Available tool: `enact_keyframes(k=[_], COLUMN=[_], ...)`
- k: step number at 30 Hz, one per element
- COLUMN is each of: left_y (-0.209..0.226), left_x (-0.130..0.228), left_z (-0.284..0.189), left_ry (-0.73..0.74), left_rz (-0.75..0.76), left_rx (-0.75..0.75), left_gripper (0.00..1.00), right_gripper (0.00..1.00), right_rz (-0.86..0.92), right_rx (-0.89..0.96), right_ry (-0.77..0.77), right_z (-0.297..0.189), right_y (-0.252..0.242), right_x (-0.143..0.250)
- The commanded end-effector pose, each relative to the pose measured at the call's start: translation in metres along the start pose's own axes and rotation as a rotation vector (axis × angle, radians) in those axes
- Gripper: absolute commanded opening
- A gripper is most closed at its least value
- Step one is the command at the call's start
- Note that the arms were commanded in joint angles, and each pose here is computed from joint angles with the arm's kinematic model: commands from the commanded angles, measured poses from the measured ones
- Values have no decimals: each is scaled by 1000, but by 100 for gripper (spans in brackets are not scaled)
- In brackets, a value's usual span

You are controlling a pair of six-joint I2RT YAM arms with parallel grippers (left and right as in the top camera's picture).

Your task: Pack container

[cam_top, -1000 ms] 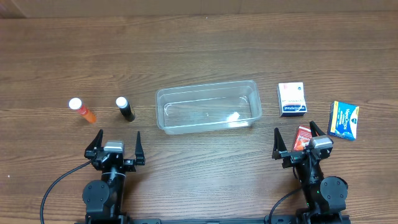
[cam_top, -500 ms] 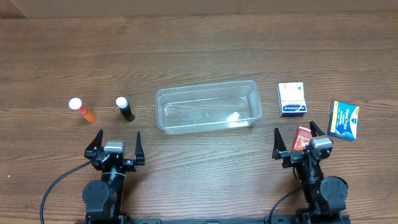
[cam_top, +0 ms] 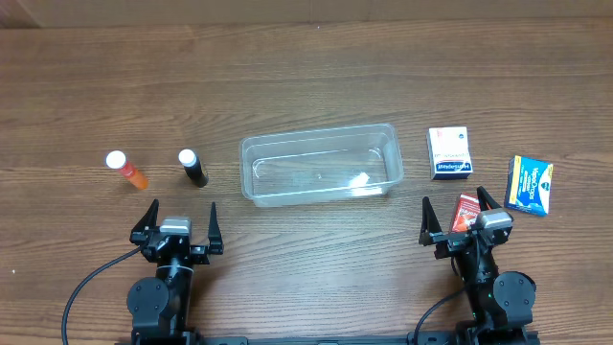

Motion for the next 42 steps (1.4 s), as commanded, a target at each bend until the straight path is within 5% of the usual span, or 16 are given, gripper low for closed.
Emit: enact_keyframes(k=[1,23,26,33,37,42], left_y=[2,3,2,-16,-17,-19], left_x=[0,0,-5,-116,-172,-198], left_z=[-1,-1,-2,-30,-4,50], left_ry=[-10,-9,-17,-91,56,520], left_rz=[25,23,-165,-189,-198,-222], left_rx=[-16,-27,-17,22,-54,-132], left_gripper=[100,100,100,100,100,100], right_gripper=[100,100,100,100,100,100], right_rz=[-4,3,126,190,230,286], right_rx=[6,3,5,6,-23,-116], right_ry=[-3,-11,-25,-61,155,560], right_z=[0,0,0,2,41,102], right_y=[0,0,-1,-13,-22,-27], right_x=[2,1,-2,-76,-118,-147])
Point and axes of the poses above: each gripper's point midway between its finger pads, its own z axis out along the fingers, its own y axis along the line the jaws close on, x = y × z, the point moved 8 cm from there along -z, back along the fingers, and after that the axes turned 12 degrees about -z, right-handed, at the moved point
